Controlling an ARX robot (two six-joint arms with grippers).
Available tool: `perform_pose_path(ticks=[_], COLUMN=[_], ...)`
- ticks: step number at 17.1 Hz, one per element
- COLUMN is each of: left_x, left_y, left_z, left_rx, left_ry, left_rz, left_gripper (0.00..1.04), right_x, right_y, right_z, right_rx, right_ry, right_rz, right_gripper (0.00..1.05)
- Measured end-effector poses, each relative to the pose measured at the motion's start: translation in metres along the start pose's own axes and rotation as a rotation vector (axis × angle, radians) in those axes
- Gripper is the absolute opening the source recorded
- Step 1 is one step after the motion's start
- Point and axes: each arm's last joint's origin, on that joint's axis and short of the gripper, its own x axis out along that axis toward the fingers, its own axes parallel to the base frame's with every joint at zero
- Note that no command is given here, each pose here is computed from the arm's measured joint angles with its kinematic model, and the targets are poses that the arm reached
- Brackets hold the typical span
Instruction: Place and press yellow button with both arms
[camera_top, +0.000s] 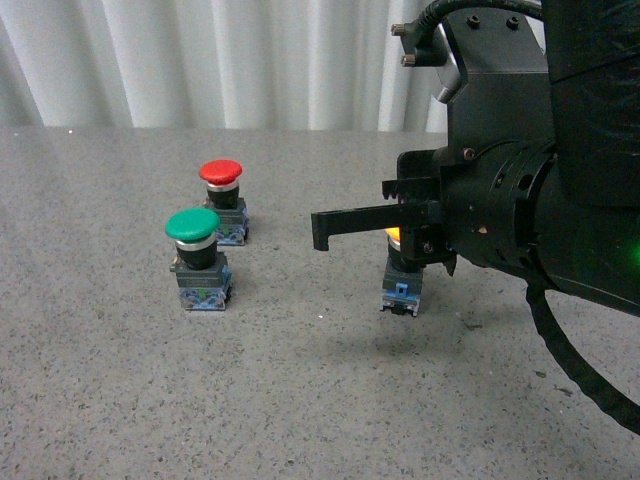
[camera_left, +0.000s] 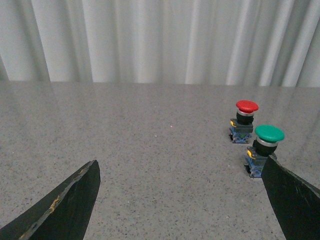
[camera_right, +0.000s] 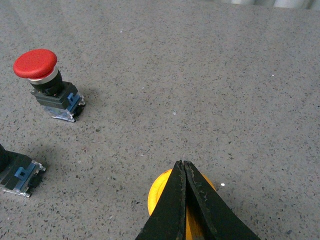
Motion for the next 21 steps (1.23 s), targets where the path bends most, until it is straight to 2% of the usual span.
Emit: perform_pose_path(ticks=[21], left_x=[0.0], left_y=[0.0], left_z=[0.0], left_rx=[0.0], left_ry=[0.0], left_rz=[0.0], left_gripper=[0.98], right_x=[0.008], right_y=[-0.001], right_z=[-0.011], right_rx=[-0.016], right_ry=[0.069], right_rz=[-0.02], right_gripper=[0.02])
